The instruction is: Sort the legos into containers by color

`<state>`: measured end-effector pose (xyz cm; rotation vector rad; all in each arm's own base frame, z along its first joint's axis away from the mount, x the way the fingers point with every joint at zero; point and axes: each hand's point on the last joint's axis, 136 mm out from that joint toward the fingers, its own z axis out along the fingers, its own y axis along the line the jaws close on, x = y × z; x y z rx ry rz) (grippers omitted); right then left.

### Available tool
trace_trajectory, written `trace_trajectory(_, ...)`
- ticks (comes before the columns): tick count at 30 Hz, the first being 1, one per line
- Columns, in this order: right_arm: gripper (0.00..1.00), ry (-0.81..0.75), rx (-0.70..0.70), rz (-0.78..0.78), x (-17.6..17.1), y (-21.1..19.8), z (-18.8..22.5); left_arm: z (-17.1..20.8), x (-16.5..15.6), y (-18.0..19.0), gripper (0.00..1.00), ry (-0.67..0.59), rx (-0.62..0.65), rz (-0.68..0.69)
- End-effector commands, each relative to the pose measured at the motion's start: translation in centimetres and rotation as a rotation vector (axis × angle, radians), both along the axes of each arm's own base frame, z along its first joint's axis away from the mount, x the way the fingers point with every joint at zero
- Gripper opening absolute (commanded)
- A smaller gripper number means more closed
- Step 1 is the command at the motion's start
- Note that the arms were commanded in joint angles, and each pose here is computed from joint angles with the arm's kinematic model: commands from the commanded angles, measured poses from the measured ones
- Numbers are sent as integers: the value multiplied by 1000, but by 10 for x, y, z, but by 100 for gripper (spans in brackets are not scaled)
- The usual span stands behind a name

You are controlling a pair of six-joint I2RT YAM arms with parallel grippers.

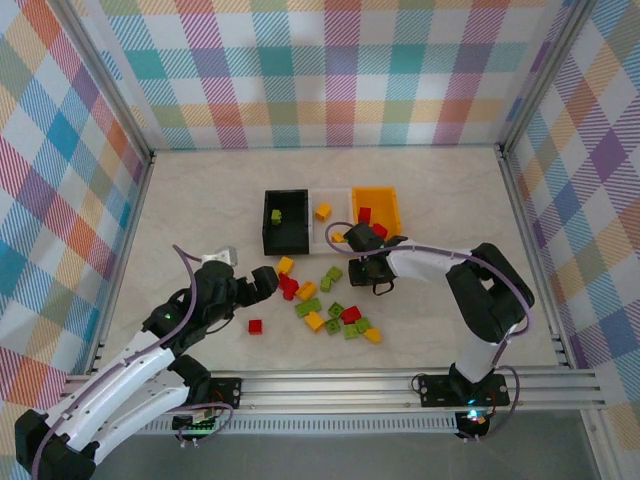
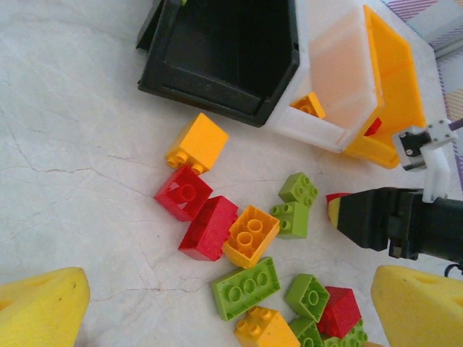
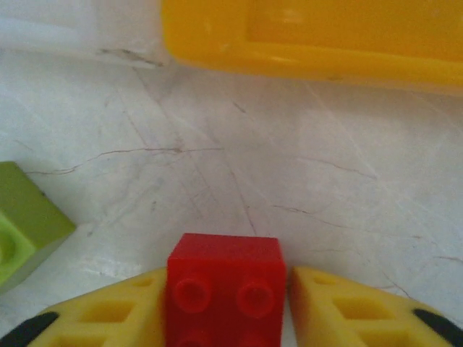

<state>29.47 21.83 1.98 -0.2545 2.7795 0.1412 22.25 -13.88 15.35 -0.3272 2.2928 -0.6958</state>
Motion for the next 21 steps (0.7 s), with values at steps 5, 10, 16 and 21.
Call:
trace_trajectory(5, 31, -132, 74, 16, 9, 6, 46, -8, 1, 2, 100, 19, 20, 17)
trace_trajectory(10, 31, -252, 115, -35, 38, -13, 104, -12, 2, 2, 100, 44, 48, 12)
trace_trajectory(16, 31, -266, 97, -125, 93, -33, 119, -17, 1, 5, 100, 71, 65, 28)
trace_trajectory(21, 34, -241, 48, -172, 134, -38, 111, -17, 0, 9, 100, 85, 83, 41)
